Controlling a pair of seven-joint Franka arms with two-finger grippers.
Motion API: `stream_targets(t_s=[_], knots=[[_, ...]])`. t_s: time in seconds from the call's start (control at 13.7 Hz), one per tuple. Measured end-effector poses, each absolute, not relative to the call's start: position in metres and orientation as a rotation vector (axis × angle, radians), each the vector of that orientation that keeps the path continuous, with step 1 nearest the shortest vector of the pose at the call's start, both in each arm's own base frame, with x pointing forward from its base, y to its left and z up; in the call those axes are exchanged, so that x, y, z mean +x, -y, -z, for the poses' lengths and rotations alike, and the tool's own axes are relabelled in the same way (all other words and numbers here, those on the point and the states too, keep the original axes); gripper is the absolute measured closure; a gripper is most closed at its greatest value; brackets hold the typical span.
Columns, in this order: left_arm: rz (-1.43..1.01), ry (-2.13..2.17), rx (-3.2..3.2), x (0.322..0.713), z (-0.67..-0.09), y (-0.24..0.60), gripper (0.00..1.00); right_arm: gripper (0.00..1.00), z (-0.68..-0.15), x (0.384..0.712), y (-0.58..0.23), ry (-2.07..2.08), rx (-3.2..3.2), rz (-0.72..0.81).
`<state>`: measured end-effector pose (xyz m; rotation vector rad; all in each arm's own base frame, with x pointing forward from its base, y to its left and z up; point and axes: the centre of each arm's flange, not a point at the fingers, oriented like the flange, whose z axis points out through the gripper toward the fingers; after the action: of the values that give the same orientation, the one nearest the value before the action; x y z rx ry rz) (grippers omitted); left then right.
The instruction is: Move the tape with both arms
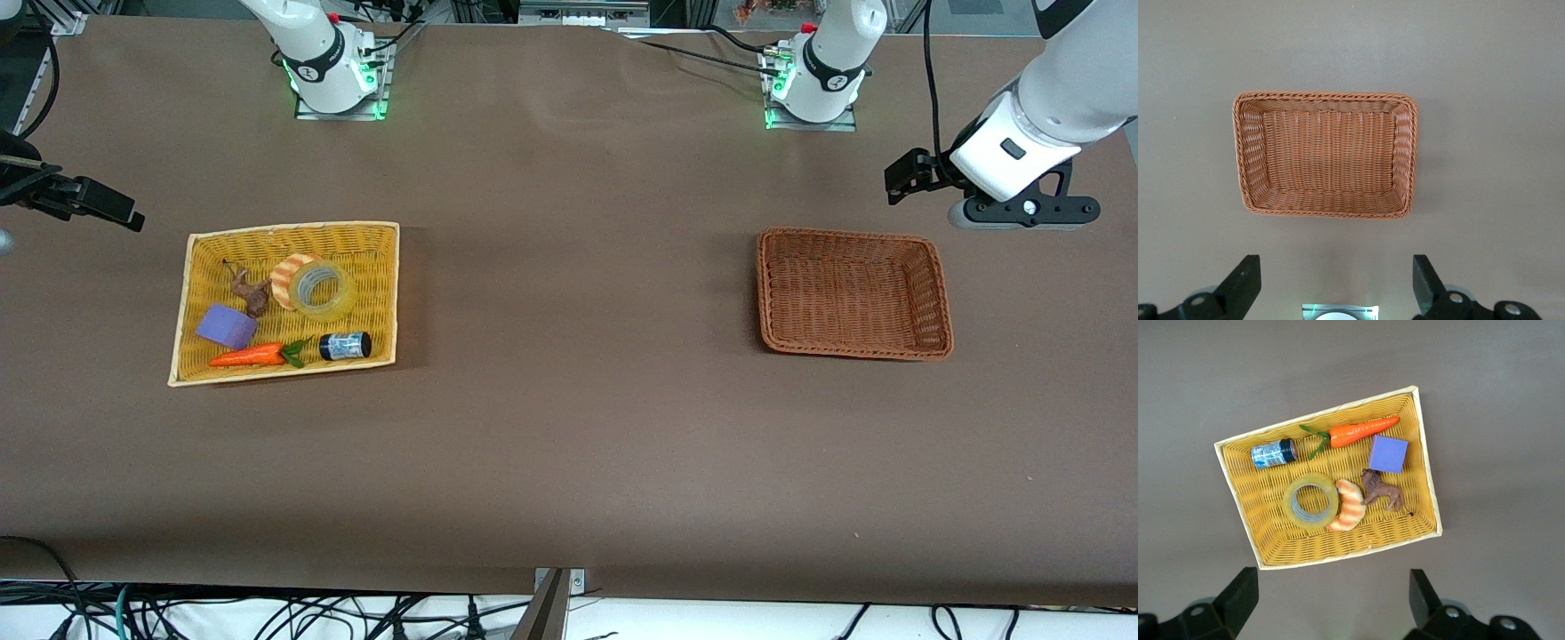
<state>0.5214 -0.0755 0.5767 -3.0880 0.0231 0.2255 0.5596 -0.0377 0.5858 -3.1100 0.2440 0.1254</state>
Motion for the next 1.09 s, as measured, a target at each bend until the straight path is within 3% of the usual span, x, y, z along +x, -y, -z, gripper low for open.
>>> stream_targets(t_s=[1.09], knots=[[-0.238,0.008,-3.128,0.5219,-0.5767,0.0721,0.00,0.00,-0.5858,0.5595,0.0401,-0.250,-3.109,-0.125]])
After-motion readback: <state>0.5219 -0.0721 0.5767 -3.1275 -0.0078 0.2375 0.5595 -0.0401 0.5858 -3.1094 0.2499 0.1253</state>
